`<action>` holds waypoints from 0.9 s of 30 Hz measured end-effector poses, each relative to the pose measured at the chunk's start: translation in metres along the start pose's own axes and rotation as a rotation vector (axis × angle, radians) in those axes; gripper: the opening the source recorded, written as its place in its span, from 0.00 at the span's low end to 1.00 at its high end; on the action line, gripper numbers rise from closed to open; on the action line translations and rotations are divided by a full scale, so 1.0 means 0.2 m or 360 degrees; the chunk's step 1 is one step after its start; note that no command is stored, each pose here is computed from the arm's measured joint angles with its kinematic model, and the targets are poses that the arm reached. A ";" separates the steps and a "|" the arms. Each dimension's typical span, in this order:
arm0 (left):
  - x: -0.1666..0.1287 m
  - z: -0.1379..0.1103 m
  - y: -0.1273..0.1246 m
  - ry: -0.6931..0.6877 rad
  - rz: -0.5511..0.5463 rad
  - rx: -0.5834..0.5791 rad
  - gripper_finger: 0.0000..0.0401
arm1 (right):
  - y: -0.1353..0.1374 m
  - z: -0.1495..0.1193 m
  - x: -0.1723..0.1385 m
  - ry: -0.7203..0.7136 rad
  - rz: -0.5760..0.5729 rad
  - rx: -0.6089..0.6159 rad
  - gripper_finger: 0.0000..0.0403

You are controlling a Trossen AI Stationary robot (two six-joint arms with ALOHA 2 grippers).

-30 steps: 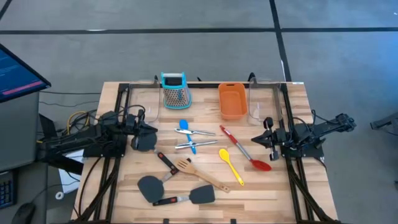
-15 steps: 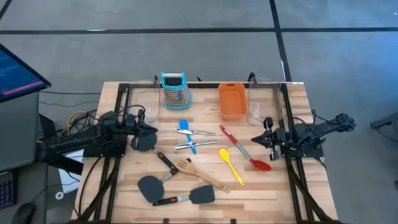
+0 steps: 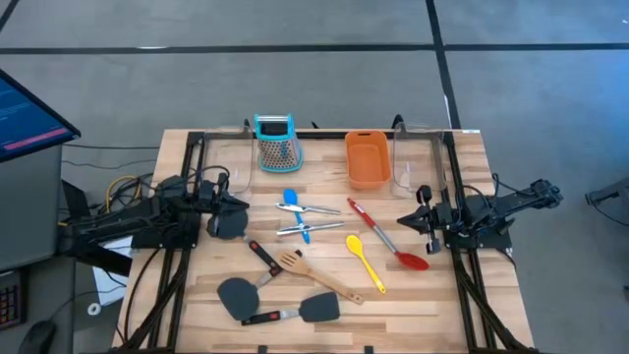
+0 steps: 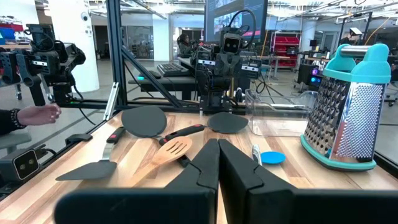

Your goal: Pick & Place Kitchen Items

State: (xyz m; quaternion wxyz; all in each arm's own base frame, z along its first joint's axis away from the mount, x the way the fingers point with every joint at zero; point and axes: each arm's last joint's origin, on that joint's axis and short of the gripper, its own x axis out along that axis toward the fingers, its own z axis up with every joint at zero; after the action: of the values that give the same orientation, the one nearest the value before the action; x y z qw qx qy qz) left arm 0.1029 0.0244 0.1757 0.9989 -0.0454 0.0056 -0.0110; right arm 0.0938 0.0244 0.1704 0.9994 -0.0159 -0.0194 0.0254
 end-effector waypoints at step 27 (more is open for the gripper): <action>0.00 0.00 0.00 0.0000 0.0001 0.0000 0.01 | 0.00 0.00 0.00 -0.0002 0.0000 -0.0054 0.00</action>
State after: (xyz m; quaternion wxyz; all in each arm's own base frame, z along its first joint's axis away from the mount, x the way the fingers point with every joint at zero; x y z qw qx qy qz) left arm 0.1029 0.0244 0.1756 0.9989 -0.0454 0.0056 -0.0108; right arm 0.0938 0.0245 0.1704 0.9989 -0.0328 -0.0205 0.0250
